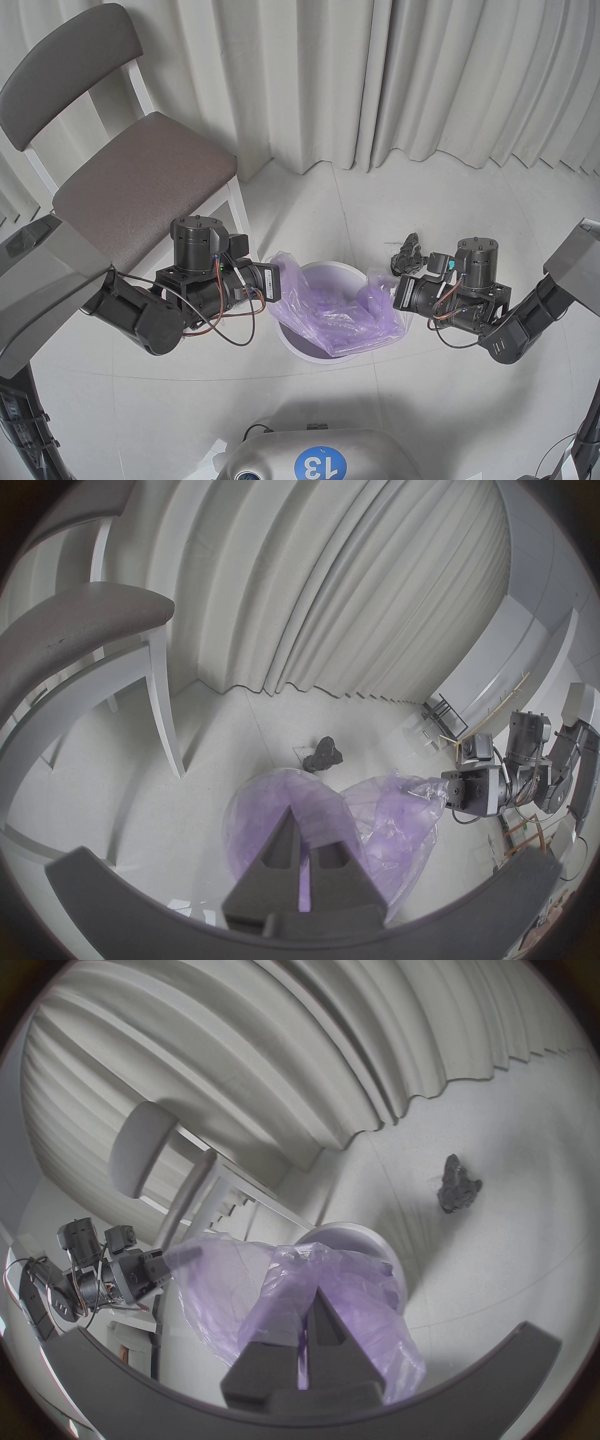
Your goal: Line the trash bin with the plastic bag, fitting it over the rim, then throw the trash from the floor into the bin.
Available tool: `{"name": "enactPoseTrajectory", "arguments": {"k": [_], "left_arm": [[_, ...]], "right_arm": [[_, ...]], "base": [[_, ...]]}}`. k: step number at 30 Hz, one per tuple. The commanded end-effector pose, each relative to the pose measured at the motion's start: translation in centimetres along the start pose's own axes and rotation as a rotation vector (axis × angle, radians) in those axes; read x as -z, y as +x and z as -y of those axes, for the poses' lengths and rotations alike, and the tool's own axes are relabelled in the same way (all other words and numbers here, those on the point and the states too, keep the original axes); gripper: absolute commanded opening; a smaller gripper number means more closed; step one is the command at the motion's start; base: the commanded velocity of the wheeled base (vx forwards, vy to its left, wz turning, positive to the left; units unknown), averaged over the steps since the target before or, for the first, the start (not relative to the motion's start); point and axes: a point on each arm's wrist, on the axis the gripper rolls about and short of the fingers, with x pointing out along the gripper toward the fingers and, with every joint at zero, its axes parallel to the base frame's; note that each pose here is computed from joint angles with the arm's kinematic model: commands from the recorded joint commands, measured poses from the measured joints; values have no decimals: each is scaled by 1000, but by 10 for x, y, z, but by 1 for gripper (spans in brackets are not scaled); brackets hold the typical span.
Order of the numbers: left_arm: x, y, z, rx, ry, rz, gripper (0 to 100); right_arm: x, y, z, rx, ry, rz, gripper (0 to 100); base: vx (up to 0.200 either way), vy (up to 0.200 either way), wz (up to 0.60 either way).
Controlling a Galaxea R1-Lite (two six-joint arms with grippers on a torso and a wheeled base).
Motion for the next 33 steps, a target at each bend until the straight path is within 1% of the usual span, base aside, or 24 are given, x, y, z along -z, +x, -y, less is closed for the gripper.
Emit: {"name": "enactPoseTrajectory", "arguments": {"k": [1,4,7,10,11,13,16,19,20,23,26,31,33], "left_arm": [[2,3,-25,-60,-25,-18,0],[3,4,-38,-89,-35,-15,0],[-6,4,-48,-110,-40,7,0],[-7,5,-49,-111,-42,0,0],[-4,5,-48,-113,-46,-21,0],[-1,7,-47,-110,-47,-36,0],[7,14,-47,-106,-49,-55,0],[11,17,-47,-106,-51,-67,0],[20,22,-47,-106,-61,-89,0],[27,23,-49,-131,-93,-106,0],[34,24,-54,-149,-109,-127,0],[49,27,-60,-164,-118,-160,0],[50,28,-62,-175,-118,-155,0]], "right_arm": [[-18,-1,15,54,13,18,0],[-20,-7,27,105,-42,-18,0],[-24,-19,33,146,-100,-50,0],[-27,-26,35,168,-125,-72,0],[-30,-34,36,186,-143,-95,0],[-31,-39,38,203,-166,-123,0],[-32,-47,41,220,-190,-143,0],[-30,-48,42,225,-200,-158,0],[-25,-50,44,232,-224,-191,0],[-18,-51,47,234,-262,-226,0],[-14,-49,47,230,-267,-241,0],[5,-27,47,197,-259,-293,0],[10,-20,47,187,-246,-293,0]], "base": [[0,0,0],[0,0,0],[0,0,0],[0,0,0],[0,0,0],[0,0,0],[0,0,0],[0,0,0],[0,0,0],[0,0,0],[0,0,0],[0,0,0],[0,0,0]]}}
